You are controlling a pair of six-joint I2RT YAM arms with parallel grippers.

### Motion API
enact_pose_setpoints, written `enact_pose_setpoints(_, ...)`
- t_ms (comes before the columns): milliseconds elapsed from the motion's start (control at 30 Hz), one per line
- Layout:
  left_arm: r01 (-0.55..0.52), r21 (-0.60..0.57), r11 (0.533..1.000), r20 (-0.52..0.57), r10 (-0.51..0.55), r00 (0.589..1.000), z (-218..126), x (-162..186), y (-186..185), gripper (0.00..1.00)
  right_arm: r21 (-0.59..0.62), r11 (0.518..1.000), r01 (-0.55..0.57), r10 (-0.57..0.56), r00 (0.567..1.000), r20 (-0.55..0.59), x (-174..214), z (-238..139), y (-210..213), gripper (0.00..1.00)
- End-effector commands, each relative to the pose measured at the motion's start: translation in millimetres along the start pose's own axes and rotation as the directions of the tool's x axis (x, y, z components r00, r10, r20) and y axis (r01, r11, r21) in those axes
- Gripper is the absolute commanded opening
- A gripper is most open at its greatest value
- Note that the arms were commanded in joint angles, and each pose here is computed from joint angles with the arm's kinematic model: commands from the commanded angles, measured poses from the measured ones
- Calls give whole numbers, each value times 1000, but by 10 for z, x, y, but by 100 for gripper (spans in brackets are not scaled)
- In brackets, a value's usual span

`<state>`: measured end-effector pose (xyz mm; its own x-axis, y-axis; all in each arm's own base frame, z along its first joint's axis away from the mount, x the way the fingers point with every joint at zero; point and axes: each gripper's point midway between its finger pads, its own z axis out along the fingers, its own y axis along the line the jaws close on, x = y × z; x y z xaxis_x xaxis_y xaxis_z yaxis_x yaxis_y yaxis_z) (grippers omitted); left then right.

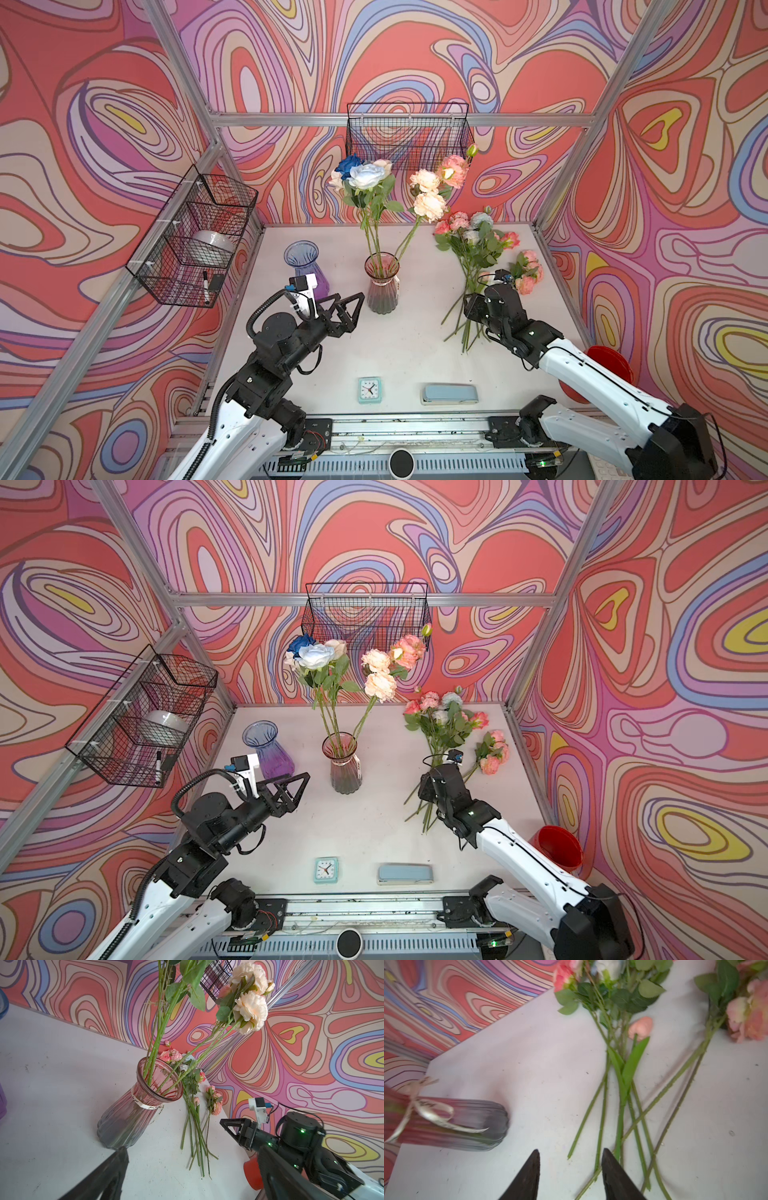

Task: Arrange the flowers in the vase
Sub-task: 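Draw the left gripper back while the right gripper moves over the bouquet stems, then close the right gripper on the pink tulip stem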

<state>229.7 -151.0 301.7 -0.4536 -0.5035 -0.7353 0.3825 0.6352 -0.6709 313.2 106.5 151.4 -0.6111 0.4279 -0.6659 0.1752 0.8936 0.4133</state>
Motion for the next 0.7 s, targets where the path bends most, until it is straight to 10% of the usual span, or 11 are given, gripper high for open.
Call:
enact_pose_setpoints(0, 36, 9, 999, -21, -36, 999, -53, 83, 15, 99, 13, 995, -99, 100, 990, -101, 87, 201, -213, 46)
enact_pose_setpoints(667, 42, -16, 999, -74, -43, 996, -79, 309, 170, 99, 91, 995, -33, 57, 956, -287, 144, 1041, -614, 33)
